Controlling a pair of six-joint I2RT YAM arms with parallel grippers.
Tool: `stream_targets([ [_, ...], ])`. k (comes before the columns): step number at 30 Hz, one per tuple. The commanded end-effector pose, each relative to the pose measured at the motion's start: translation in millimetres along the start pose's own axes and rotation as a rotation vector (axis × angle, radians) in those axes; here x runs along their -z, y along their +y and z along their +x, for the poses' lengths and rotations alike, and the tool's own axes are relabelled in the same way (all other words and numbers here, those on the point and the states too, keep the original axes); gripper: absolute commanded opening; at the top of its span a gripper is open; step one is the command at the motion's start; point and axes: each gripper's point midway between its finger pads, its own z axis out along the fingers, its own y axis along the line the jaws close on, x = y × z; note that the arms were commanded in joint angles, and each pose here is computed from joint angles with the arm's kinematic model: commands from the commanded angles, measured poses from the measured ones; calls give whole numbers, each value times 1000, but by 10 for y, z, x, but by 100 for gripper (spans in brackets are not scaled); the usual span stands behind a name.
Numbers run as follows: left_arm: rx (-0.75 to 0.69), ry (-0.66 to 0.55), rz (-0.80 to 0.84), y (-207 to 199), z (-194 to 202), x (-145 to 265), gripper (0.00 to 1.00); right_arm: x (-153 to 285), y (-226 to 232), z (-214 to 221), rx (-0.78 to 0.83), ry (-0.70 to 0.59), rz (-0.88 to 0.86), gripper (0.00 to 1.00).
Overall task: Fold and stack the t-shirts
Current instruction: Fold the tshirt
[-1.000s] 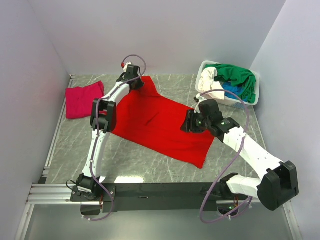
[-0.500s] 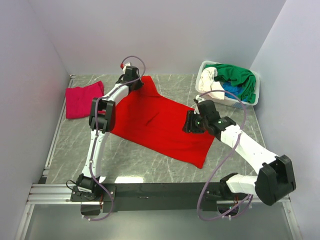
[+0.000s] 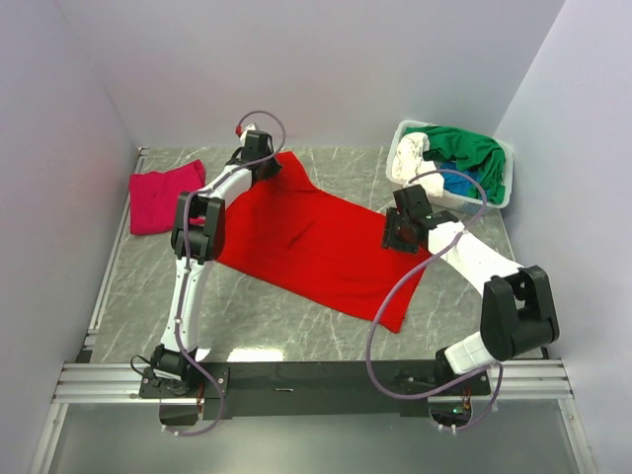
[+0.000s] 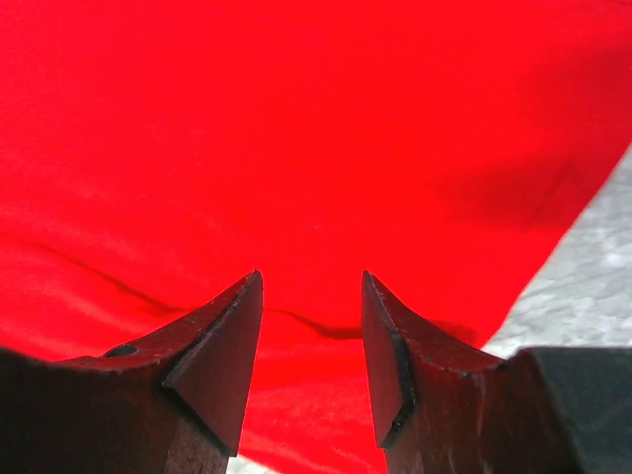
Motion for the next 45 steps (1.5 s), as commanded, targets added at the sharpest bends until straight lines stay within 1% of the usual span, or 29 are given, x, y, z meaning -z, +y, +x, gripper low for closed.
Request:
stream_targets([
  [1, 7, -94, 101, -384, -511, 357, 0, -9, -126, -202, -34, -44, 67, 52],
  [3, 9, -112, 119, -433, -591, 427, 0, -55, -259, -210, -59, -40, 111, 52],
  [8, 0, -117, 131, -457, -624, 536, 1, -100, -493, -306, -112, -49, 163, 52],
  [11, -5, -107, 124, -448, -623, 528, 1, -149, -642, -383, -148, -49, 195, 53],
  [19, -21, -51, 122, -382, -478, 433, 2, -266, -1010, -413, -210, -30, 299, 55],
  [24, -28, -38, 123, -368, -453, 434, 4, -371, -1189, -468, -251, -20, 316, 56],
  [27, -35, -35, 124, -364, -456, 451, 14, -448, -1252, -545, -259, -20, 332, 55],
  [28, -38, -37, 123, -368, -467, 458, 24, -468, -1260, -568, -254, -23, 340, 55],
  [29, -40, -38, 122, -371, -476, 473, 29, -507, -1265, -604, -254, -20, 343, 55],
  [30, -41, -37, 121, -368, -473, 473, 33, -509, -1387, -642, -278, -24, 360, 54],
  [31, -44, -40, 122, -375, -487, 484, 40, -524, -1397, -675, -280, -29, 360, 54],
  [34, -53, -39, 126, -383, -501, 511, 52, -585, -1450, -728, -290, -24, 363, 54],
  [37, -62, -45, 132, -407, -533, 588, 58, -671, -1524, -731, -299, -5, 374, 52],
  [39, -63, -34, 116, -343, -476, 603, 60, -700, -1542, -754, -297, -2, 382, 51],
  [40, -65, -43, 119, -361, -508, 653, 61, -746, -1555, -722, -295, 12, 388, 50],
  [45, -73, -16, 85, -220, -373, 682, 63, -852, -1577, -734, -286, 35, 392, 46],
])
